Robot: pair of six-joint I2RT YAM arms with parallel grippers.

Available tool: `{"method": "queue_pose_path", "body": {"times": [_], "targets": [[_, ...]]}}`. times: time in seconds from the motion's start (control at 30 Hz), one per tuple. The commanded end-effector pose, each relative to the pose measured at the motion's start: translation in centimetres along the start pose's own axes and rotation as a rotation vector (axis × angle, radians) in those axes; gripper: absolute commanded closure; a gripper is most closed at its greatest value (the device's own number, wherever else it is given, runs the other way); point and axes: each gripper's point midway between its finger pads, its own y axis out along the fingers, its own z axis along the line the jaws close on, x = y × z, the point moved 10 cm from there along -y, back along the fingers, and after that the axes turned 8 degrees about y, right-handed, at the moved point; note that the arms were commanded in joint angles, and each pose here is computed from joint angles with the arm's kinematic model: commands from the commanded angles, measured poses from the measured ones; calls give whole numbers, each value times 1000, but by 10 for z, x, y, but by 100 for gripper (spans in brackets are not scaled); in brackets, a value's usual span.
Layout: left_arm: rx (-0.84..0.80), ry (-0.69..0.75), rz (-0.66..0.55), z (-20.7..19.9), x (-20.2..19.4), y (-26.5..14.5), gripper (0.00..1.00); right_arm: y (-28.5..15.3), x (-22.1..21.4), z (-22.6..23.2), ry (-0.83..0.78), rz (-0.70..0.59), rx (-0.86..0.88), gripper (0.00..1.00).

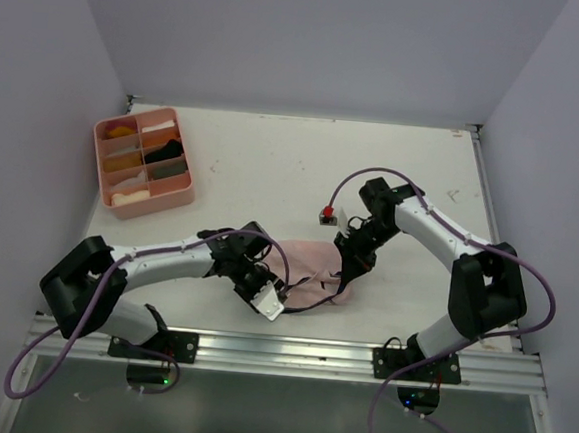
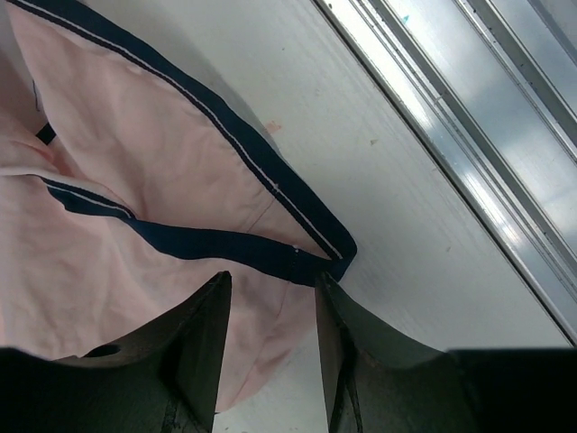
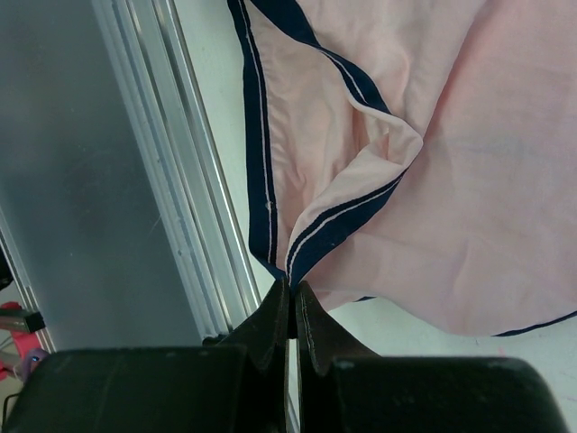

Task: Roll the underwear
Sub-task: Flatten the underwear

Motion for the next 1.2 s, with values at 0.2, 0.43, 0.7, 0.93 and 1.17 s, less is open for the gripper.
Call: {"method": "queue_pose_path", "body": {"times": [0.2,0.43,0.7,0.93,1.17], "targets": [[-49,63,-59,6,6,6,54,-2,3,-3,-22,7,0,100],[-74,55,-47,3,3,14,61,0,3,-5,-18,12,3,100],[-99,10,-15,1,-3,23,79,0,3,-4,-20,12,5,100],[-37,-17,-11,8,11,2,86,-1,0,-3,-25,28,-4,100],[194,-99,-7,10,14,-40,100,-8,-7,3,-62,11,-38,100]]}}
